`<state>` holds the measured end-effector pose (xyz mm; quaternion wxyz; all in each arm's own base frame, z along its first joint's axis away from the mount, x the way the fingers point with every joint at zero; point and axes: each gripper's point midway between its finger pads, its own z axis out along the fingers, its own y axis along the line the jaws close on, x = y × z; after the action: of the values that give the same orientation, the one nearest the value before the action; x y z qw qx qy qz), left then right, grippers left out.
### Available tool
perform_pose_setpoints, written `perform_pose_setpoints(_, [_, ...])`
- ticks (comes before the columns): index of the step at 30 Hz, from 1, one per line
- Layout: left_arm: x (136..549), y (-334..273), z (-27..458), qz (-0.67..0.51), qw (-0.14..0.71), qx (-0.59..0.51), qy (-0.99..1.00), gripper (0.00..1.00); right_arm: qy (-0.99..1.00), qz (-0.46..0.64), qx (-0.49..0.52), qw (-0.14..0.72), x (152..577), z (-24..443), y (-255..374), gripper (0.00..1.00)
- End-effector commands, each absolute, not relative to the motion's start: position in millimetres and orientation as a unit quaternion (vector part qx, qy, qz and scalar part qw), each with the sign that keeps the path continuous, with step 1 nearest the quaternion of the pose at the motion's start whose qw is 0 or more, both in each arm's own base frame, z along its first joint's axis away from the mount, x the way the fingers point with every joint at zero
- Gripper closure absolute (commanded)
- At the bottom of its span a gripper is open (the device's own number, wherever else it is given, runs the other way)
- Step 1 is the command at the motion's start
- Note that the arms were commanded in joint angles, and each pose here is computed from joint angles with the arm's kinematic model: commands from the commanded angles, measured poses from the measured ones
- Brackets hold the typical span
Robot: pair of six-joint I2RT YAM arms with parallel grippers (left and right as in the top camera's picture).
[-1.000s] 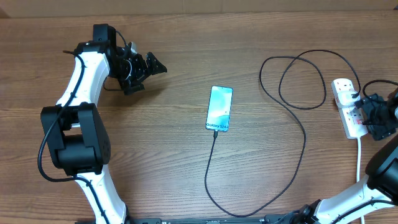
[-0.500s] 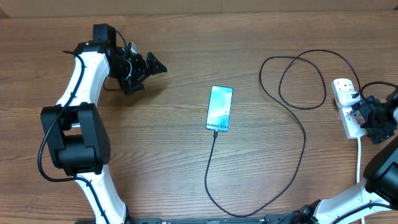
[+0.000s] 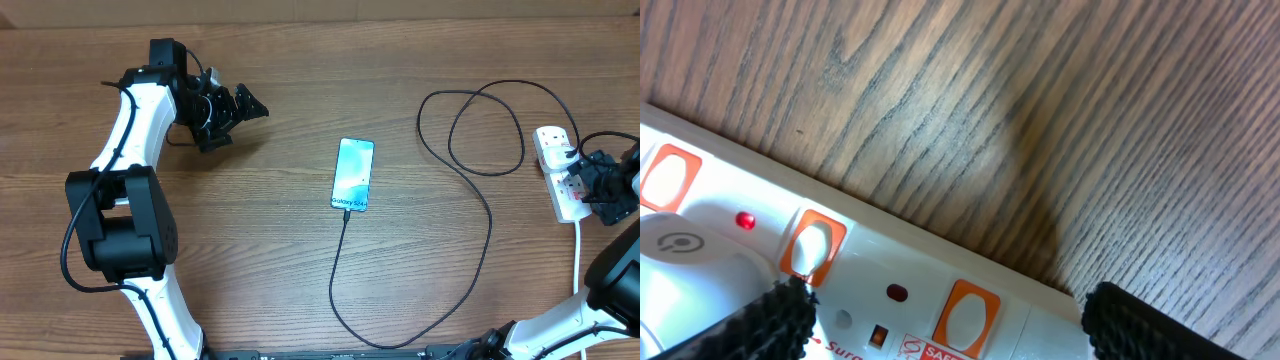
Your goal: Plug charger to phone and switch on socket
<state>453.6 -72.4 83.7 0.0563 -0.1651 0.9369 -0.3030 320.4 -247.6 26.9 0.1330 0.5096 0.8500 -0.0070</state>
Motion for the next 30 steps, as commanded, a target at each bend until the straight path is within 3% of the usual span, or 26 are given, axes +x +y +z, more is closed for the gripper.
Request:
perform_pose_setpoints(1, [456.1,-75.0,98.5,-0.303,0.077,-0.144,0.939,0.00,0.848,-0.013,0.506,0.159,323.4,46.4,-252.4,0.14])
perform_pose_setpoints(7, [456.1,-75.0,98.5,-0.303,0.077,-0.144,0.939,0.00,0.842,-0.014,0.505,0.189,327.9,68.4,-258.1,0.18])
perform_pose_setpoints(13, [456.1,-75.0,98.5,-0.303,0.077,-0.144,0.939,0.01,0.842,0.010,0.500,0.204,332.6,82.0,-249.8,0.37])
perform_pose_setpoints(27, [456.1,-75.0,98.5,-0.303,0.077,-0.144,0.939,0.00,0.863,0.039,0.467,0.190,331.1,73.4,-234.0,0.33])
perform_pose_setpoints(30, [456.1,-75.0,98.5,-0.303,0.077,-0.144,0.939,0.01,0.864,0.031,0.469,0.178,324.6,68.1,-233.0,0.27])
